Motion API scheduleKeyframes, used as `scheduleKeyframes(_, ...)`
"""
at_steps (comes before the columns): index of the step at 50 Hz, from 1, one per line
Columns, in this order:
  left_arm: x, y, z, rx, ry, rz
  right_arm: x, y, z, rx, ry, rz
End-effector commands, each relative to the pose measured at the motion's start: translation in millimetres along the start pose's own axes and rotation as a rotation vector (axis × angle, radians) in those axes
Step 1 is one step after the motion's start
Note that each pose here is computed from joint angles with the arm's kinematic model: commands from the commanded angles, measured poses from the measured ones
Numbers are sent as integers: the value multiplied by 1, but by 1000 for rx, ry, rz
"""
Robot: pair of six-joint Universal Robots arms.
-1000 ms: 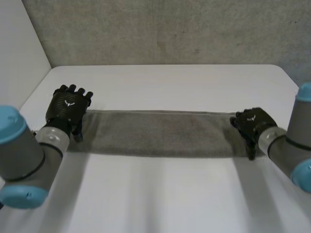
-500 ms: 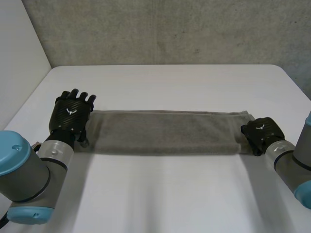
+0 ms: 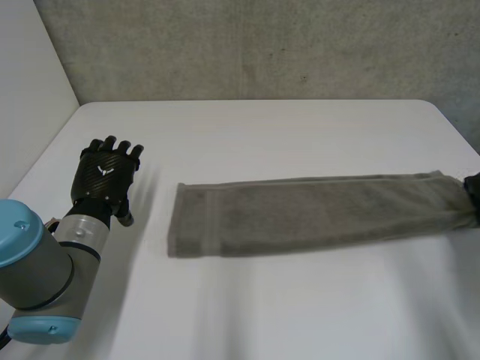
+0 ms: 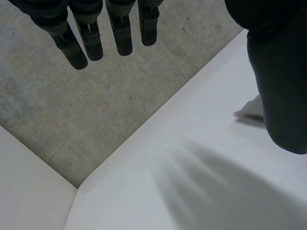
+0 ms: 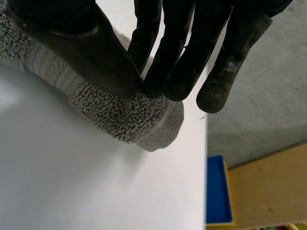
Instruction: Fold the towel.
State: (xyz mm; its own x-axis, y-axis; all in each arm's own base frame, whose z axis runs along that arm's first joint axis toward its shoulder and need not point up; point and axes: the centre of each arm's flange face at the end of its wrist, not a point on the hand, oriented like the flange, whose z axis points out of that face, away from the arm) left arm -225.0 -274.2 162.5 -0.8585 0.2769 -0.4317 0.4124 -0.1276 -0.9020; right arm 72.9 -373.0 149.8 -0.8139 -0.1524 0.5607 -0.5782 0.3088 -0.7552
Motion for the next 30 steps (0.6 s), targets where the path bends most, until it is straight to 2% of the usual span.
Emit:
scheduleKeyframes(1,0,0,0,0,0,0,20,-33,-6,73,41,-1)
scheduleKeyframes(2,0,0,0,0,0,0,10,-55,-16,129,18,-9)
scheduleKeyframes(3,0,0,0,1,-1,0,10,-55,-16,130,18,-9)
scheduleKeyframes(5,0,0,0,1,-1,0,-23,-110,-45,292,-53,-8)
scheduleKeyframes(8,0,0,0,1,-1,0,-42,-135,-63,369,-94,3)
scheduleKeyframes(10,0,-1,1,3,-1,0,-83,-173,-99,497,-187,10)
scheduleKeyframes(11,0,-1,1,3,-1,0,-83,-173,-100,498,-187,10)
scheduleKeyframes(13,0,0,1,1,-1,0,-137,-198,-141,607,-318,-18)
scheduleKeyframes(14,0,0,1,1,-1,0,-137,-199,-141,608,-319,-18)
scheduleKeyframes(15,0,0,1,2,-3,0,-172,-201,-161,640,-408,-41)
scheduleKeyframes(16,0,0,1,2,-3,0,-172,-201,-161,640,-409,-41)
scheduleKeyframes(18,0,0,1,2,-3,0,-233,-190,-194,665,-564,-112)
scheduleKeyframes(19,-1,0,1,2,-4,0,-234,-190,-194,665,-565,-112)
scheduleKeyframes(21,0,0,1,0,-3,0,-278,-170,-217,652,-680,-175)
scheduleKeyframes(26,-1,0,2,6,-6,5,-307,-140,-223,575,-767,-248)
scheduleKeyframes(30,0,1,2,15,-9,11,-306,-136,-217,549,-759,-252)
